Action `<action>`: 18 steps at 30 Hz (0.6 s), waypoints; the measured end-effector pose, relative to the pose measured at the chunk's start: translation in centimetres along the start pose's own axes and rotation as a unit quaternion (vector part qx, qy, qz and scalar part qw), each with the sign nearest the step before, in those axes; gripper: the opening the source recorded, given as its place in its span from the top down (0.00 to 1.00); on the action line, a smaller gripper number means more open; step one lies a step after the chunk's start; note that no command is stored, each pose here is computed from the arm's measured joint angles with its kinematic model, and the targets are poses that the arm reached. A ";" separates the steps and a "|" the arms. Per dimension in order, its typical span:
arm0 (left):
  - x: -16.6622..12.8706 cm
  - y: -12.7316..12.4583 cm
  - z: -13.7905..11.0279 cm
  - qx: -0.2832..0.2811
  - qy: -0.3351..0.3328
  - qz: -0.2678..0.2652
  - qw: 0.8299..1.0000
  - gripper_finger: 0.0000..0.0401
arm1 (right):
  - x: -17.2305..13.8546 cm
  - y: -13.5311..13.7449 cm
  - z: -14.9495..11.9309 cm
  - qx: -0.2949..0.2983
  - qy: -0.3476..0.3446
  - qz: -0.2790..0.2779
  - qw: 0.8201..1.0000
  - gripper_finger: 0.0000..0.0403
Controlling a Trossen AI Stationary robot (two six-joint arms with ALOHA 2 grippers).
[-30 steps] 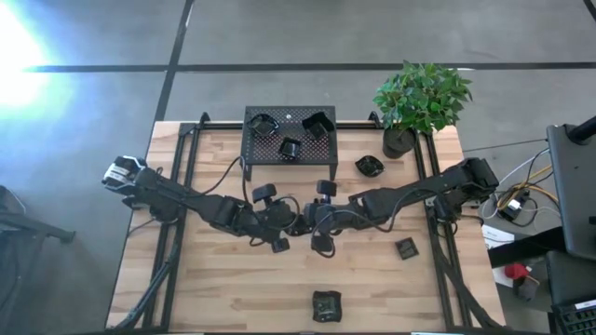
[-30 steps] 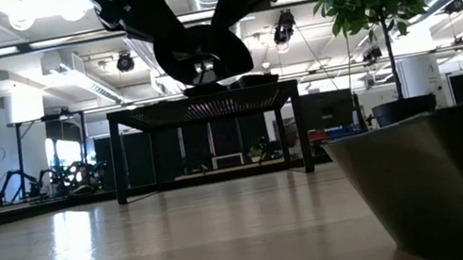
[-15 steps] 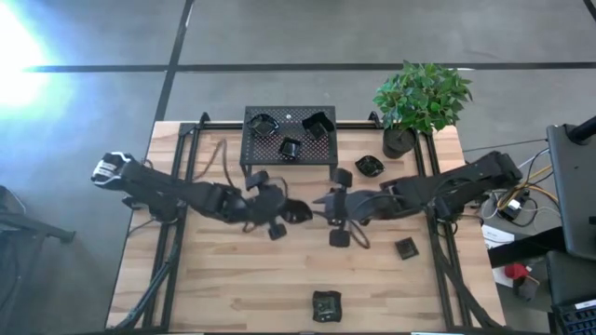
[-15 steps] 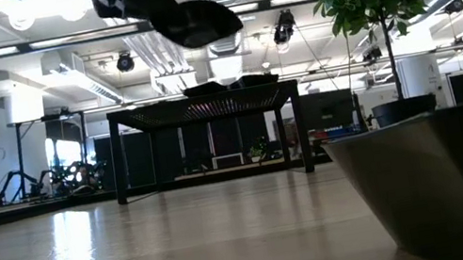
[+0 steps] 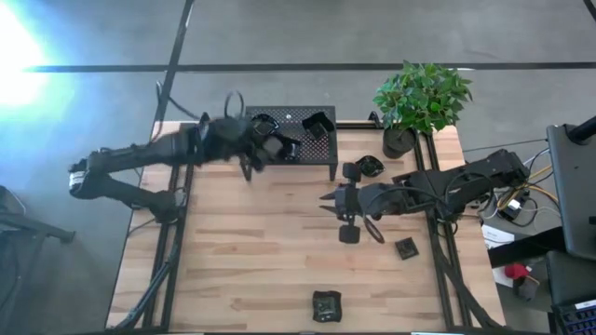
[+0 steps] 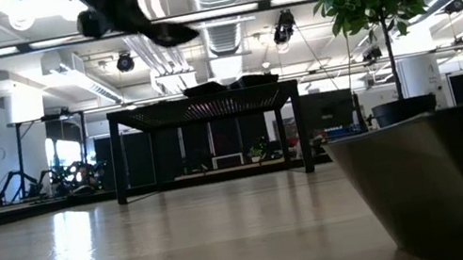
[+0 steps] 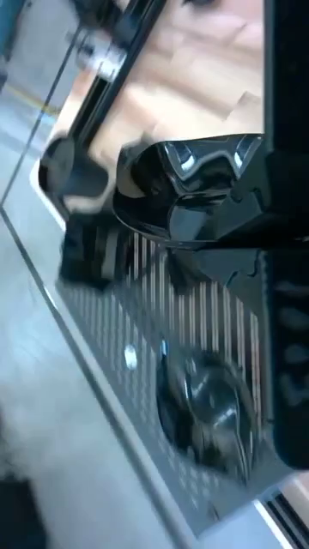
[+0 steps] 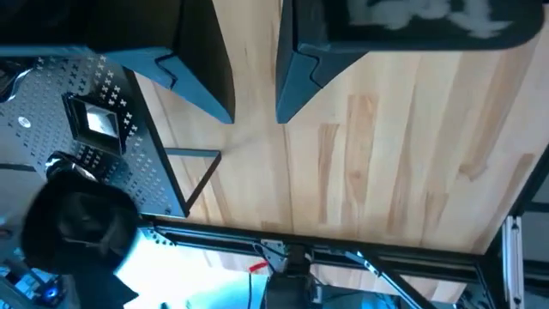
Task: Pick & Place Mini shaped plates
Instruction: Stack the leaf shaped plate on top of the leaf shaped plates on the shelf
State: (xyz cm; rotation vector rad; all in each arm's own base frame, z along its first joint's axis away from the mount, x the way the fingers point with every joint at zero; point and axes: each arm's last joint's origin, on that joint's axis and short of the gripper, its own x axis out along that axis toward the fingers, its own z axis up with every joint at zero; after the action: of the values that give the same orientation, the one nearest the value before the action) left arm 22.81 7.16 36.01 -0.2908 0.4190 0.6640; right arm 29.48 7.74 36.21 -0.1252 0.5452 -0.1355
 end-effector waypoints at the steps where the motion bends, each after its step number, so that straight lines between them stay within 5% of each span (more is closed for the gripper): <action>1: 0.3 1.1 0.3 -0.011 0.005 0.004 1.000 1.00 | 0.1 0.0 0.0 -0.002 0.001 0.000 1.000 0.80; 10: 3.0 10.6 1.5 -0.118 0.043 0.018 0.992 1.00 | 0.3 0.1 -0.1 -0.008 0.003 0.000 1.000 0.79; 18: 5.4 13.0 0.8 -0.120 0.080 0.031 0.989 1.00 | 0.3 0.1 -0.1 -0.008 0.003 0.000 1.000 0.81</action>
State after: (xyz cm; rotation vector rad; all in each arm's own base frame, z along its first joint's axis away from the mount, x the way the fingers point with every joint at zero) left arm 18.46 20.07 32.60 -0.5642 0.5033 0.7572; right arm 29.67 7.79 35.99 -0.1403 0.5524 -0.1321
